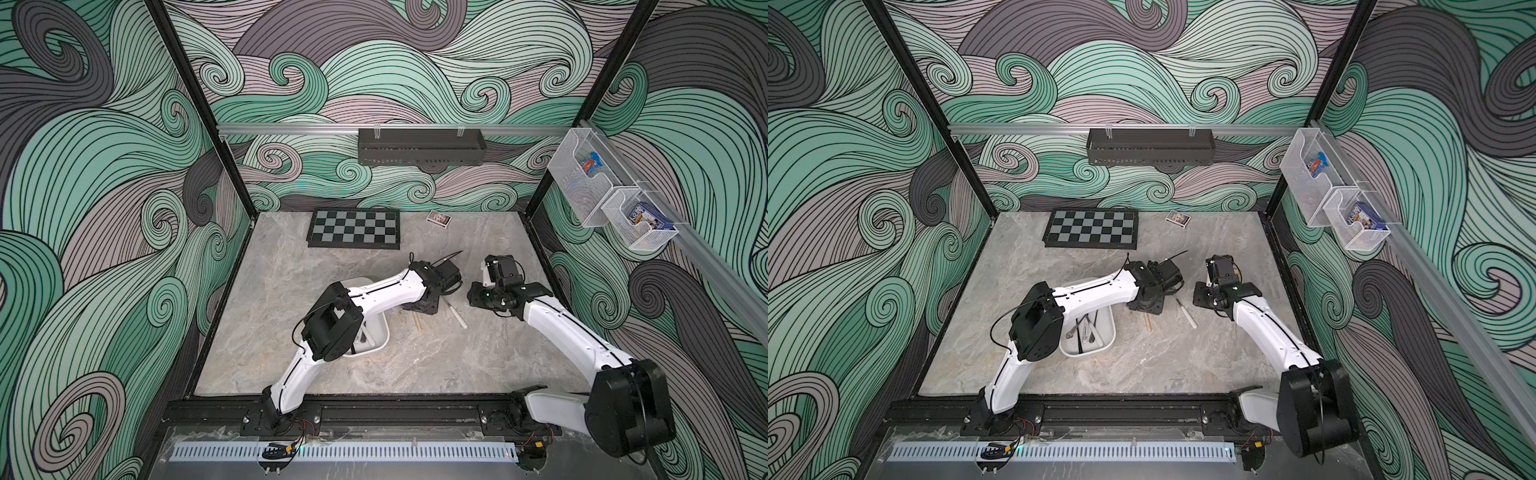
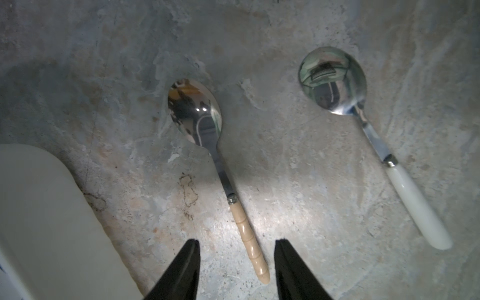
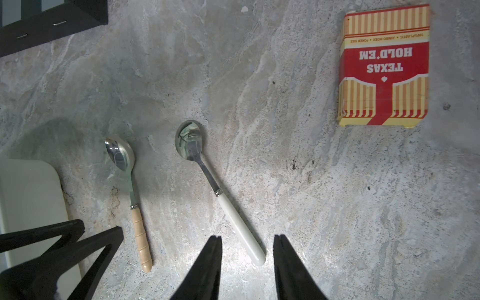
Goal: Put the spoon into the storage box
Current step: Pick up the spoon from the center of the board.
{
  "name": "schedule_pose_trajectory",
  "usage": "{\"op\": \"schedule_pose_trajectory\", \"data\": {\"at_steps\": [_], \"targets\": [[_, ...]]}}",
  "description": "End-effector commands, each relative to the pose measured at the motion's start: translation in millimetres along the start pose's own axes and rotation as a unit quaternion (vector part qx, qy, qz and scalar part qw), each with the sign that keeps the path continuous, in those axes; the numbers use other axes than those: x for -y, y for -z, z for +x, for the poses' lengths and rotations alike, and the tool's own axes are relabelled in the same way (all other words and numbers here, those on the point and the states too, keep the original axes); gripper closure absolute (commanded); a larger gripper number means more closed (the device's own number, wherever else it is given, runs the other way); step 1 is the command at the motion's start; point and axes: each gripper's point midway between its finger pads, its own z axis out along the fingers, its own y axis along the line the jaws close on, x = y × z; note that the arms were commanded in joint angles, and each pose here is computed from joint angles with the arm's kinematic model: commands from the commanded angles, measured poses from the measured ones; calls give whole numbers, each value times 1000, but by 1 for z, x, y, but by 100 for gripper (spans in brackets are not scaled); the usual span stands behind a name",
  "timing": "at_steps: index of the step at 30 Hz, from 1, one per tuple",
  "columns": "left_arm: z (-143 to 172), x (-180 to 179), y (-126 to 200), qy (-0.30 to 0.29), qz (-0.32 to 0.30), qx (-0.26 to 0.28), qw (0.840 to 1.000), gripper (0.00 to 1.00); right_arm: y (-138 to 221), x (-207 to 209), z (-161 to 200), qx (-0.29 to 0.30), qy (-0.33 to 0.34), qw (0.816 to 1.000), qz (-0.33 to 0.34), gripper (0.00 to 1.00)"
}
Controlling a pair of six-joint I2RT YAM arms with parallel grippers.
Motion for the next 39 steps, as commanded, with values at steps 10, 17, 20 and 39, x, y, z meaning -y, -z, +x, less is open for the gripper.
{"op": "schedule_pose_trajectory", "data": {"at_steps": [10, 17, 20, 39], "targets": [[15, 0, -48, 28, 1, -53, 998, 52, -5, -1, 3, -5, -8, 1000, -6, 62], [31, -7, -55, 29, 2, -66, 997, 56, -7, -1, 5, -8, -8, 1000, -7, 62], [45, -18, -55, 32, 0, -71, 997, 56, -7, -1, 4, -8, -10, 1000, -8, 62], [54, -26, -60, 7, 2, -80, 997, 100, -11, -3, 8, -16, -12, 1000, -14, 62]]}}
